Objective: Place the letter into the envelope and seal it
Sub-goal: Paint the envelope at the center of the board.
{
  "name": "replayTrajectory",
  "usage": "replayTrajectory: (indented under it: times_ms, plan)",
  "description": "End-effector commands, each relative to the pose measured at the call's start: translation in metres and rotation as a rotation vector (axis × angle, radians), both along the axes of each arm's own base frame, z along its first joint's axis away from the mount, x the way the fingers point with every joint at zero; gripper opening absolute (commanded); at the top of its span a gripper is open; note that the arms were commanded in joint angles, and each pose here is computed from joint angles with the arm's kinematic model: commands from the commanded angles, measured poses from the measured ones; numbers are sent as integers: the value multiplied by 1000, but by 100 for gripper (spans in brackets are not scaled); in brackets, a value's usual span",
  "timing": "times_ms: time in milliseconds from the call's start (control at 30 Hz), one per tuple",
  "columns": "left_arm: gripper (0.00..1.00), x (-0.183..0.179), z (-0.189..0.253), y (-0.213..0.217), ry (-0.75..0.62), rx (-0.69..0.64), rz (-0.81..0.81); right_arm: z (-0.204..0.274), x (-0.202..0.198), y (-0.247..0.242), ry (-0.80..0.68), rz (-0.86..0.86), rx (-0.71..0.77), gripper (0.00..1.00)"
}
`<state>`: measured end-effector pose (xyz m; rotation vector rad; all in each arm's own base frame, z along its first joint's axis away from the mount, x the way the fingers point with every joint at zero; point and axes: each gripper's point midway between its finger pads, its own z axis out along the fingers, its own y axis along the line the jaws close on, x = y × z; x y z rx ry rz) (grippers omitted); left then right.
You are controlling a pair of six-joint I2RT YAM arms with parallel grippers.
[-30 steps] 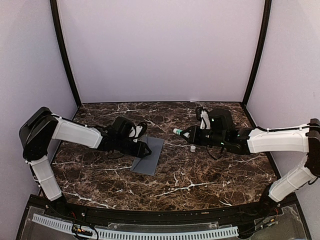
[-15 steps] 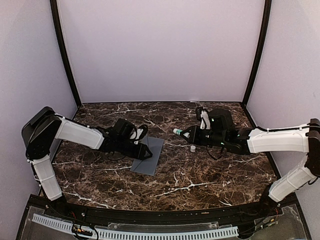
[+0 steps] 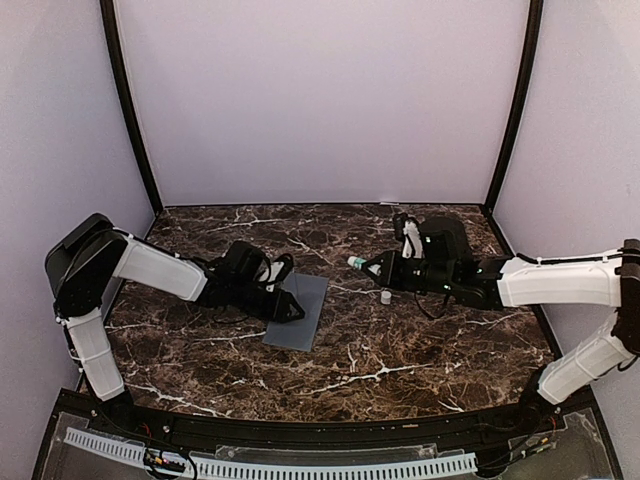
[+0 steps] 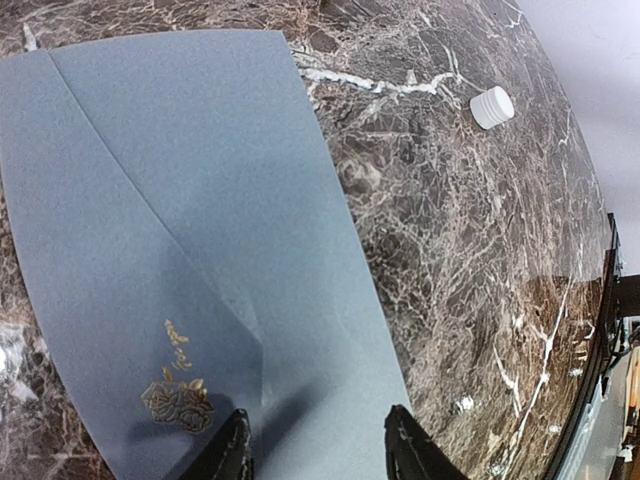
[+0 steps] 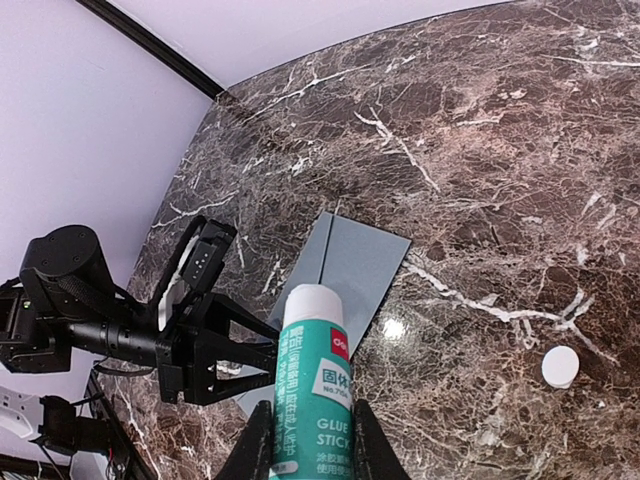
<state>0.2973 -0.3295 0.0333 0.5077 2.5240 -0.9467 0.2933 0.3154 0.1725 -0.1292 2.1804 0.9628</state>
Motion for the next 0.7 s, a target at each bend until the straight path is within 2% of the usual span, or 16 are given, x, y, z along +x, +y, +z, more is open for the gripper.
replayTrajectory:
  times_ms: [0, 200, 667]
  plan:
    - [45, 0, 10, 0, 16, -10, -7, 13, 2, -7, -30, -28, 31, 1]
    - [45, 18, 42, -12, -54, -58, -9, 14, 1, -8, -31, -29, 31, 1]
    - [45, 29, 32, -8, -75, -36, 12, 14, 1, -8, -29, -27, 27, 1]
